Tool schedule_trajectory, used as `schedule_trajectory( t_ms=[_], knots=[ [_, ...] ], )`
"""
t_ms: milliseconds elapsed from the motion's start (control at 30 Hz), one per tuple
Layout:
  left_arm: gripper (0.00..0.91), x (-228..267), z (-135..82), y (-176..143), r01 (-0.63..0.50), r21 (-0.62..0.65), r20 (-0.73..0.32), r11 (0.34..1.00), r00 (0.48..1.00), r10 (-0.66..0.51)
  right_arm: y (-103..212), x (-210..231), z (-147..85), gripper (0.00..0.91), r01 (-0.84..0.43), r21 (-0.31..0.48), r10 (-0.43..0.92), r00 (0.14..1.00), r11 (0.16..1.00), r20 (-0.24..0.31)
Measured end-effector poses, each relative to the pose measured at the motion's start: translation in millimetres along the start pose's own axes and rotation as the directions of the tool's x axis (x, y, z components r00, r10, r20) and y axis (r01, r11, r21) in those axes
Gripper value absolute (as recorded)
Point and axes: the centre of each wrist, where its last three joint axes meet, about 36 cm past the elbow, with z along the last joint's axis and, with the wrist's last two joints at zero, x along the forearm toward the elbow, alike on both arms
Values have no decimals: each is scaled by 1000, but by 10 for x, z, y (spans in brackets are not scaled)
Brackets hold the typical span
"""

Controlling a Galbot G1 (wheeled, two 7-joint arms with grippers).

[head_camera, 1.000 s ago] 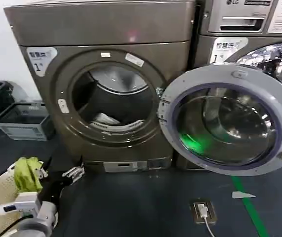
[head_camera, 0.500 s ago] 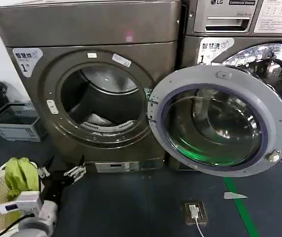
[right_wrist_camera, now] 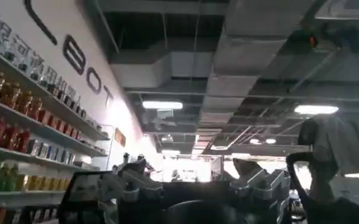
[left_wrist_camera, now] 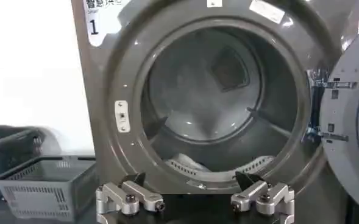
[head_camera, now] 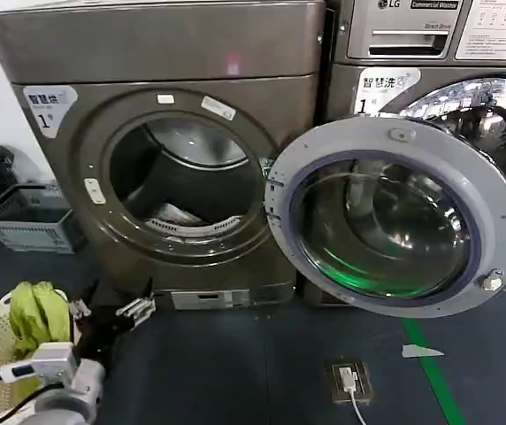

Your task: Grasp the clothes from the dryer.

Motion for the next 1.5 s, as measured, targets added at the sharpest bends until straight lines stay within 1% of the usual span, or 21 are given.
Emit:
schedule_trajectory(
  t_ms=[500, 800, 1000, 1500],
  knots=[
    [907, 15, 1, -5, 0, -3, -2, 1000, 1000, 0, 12, 14, 2, 907, -24, -28, 25, 1000, 999, 1],
    [907, 20, 10, -6, 1, -4, -6, 1000, 1000, -1, 2, 22, 17, 907, -33, -32, 33, 999, 999, 1],
    [907, 19, 9, -7, 8, -7, -6, 1000, 1000, -8, 33, 31, 61, 907, -35, -39, 35, 999, 999, -9],
    [907, 24, 13, -26, 0, -10, -8, 1000, 1000, -1, 45, 38, 57, 907, -36, -41, 35, 999, 999, -10]
  ],
)
